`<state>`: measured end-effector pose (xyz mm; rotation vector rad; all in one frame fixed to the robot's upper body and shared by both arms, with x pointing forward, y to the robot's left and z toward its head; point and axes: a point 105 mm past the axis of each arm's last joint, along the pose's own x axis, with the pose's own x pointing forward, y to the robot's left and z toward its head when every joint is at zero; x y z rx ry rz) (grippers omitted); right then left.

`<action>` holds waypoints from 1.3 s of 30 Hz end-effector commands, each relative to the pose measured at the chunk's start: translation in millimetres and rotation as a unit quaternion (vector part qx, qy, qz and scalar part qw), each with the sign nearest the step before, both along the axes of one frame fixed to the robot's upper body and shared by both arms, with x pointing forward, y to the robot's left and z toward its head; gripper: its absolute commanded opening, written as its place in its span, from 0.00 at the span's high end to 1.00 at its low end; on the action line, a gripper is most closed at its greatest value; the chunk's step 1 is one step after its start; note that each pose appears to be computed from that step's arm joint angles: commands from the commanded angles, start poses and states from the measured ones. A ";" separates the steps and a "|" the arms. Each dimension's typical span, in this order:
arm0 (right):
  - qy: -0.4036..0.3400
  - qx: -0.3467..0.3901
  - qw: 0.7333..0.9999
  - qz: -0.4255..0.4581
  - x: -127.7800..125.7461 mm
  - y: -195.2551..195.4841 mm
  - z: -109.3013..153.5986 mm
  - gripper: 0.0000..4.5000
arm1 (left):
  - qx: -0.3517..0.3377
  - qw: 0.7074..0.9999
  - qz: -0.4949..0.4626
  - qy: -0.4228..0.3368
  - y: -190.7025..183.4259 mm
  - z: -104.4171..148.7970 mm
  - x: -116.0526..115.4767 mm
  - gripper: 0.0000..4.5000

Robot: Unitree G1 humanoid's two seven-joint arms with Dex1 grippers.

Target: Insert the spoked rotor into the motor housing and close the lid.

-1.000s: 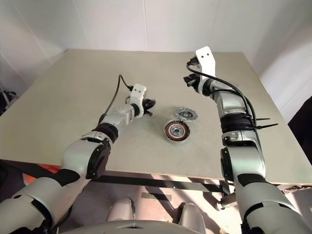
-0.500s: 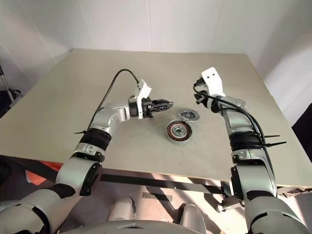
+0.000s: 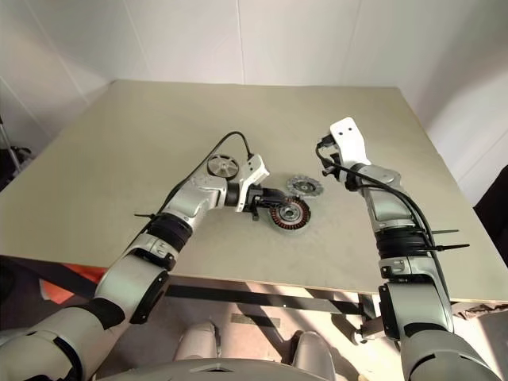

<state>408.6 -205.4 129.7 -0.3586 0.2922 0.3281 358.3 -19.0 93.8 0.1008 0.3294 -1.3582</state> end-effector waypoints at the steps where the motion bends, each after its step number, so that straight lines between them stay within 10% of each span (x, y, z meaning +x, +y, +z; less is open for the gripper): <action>1: -0.051 -0.051 0.997 0.034 -9.5 -0.4 31.8 0.73 | 0.003 1.000 -0.005 -0.022 -1.7 8.4 3.6 0.83; 14: -0.089 -0.114 0.954 0.263 -81.7 41.0 63.1 0.73 | 0.008 1.000 -0.015 -0.021 -11.4 7.5 4.0 0.83; 39: -0.057 -0.138 0.955 0.255 -77.7 38.4 34.0 0.73 | 0.038 0.999 -0.031 -0.009 -16.7 -12.4 -2.7 0.83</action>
